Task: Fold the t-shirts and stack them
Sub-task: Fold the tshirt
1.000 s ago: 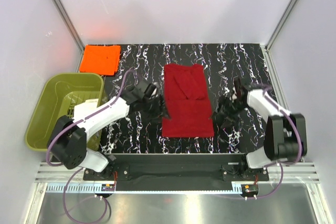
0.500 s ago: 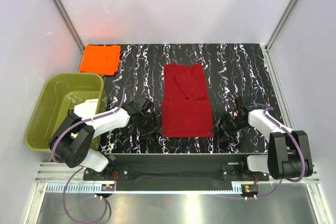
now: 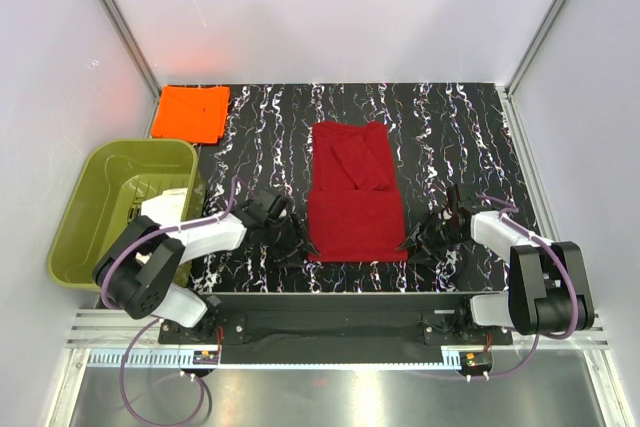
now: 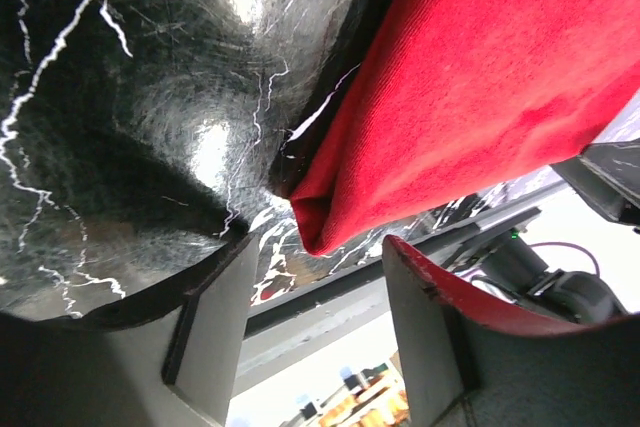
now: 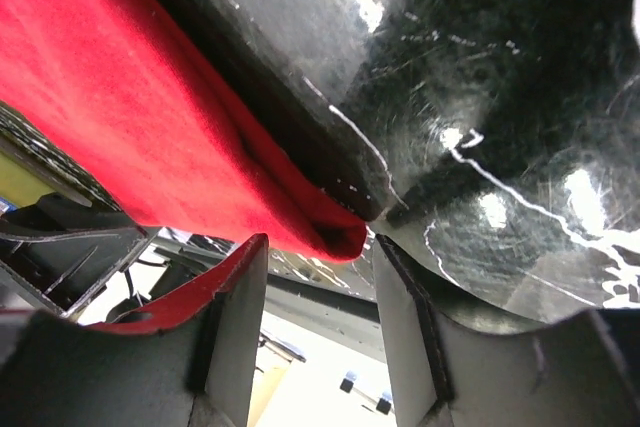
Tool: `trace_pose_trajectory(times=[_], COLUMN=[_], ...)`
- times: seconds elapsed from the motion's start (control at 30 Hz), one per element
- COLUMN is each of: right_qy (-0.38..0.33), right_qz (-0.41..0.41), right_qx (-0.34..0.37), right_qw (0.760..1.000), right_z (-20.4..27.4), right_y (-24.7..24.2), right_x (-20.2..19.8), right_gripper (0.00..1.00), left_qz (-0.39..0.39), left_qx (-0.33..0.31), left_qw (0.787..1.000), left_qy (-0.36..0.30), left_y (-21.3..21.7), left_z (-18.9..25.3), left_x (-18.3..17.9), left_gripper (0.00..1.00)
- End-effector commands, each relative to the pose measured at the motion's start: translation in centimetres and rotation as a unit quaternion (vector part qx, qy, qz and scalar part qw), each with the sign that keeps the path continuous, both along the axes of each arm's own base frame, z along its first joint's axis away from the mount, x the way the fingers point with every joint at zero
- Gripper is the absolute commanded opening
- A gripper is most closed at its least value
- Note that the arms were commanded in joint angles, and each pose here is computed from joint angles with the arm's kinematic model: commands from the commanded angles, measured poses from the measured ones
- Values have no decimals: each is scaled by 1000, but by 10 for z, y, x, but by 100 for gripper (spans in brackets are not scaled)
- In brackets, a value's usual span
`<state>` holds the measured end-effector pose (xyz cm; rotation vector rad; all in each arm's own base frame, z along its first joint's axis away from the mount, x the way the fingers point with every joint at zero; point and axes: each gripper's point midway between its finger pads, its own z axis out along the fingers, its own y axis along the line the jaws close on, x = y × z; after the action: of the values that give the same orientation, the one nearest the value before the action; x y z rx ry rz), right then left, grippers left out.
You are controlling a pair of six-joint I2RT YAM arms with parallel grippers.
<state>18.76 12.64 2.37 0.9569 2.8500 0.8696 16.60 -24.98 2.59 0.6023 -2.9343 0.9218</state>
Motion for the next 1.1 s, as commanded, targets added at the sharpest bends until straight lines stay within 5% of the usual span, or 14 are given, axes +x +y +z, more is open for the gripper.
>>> trace_pose_trajectory(times=[0.0, 0.87, 1.07], right_qy=[-9, -2, -3], right_qz=[-9, 0, 6], right_qx=[-7, -9, -18], right_qw=[1000, 1000, 1000], right_z=[-5, -14, -19], right_y=[-1, 4, 3], right_x=[7, 4, 5], right_gripper=[53, 49, 42], left_qz=[24, 33, 25], left_qx=[22, 55, 55], left_qw=[999, 998, 998], left_qy=[17, -6, -16], left_y=[9, 15, 14], left_z=[-16, -30, -28], left_x=[-6, 15, 18], left_gripper=[58, 39, 16])
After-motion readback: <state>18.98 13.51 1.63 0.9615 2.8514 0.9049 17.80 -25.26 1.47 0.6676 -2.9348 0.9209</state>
